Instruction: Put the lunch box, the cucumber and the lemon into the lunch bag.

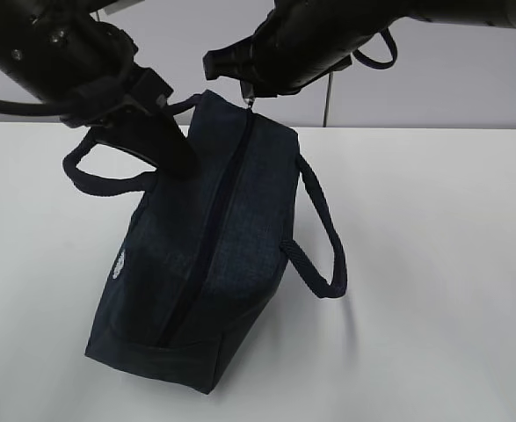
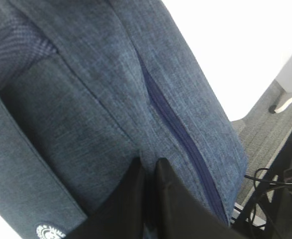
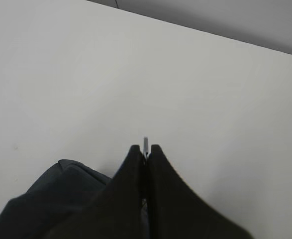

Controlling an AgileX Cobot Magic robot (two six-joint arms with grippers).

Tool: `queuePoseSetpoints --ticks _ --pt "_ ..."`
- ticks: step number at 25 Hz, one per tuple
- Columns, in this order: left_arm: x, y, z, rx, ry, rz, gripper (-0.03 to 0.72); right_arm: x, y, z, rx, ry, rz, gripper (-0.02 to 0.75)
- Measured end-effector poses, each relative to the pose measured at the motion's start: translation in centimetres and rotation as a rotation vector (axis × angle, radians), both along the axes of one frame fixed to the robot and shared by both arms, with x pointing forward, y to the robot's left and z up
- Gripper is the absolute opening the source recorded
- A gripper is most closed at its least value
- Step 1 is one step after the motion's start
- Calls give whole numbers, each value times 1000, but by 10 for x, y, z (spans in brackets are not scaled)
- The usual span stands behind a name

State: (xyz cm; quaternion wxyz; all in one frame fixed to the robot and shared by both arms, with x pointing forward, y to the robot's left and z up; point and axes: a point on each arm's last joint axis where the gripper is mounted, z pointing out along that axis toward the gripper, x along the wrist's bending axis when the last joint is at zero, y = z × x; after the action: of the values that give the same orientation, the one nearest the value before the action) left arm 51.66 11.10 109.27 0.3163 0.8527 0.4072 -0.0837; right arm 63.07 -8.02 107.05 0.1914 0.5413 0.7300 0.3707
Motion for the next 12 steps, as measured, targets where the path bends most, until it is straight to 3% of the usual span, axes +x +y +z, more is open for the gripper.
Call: queuePoseSetpoints --ticks 12 --pt "-15 4 19 -44 -8 -31 -6 1 1 1 12 -9 0 0"
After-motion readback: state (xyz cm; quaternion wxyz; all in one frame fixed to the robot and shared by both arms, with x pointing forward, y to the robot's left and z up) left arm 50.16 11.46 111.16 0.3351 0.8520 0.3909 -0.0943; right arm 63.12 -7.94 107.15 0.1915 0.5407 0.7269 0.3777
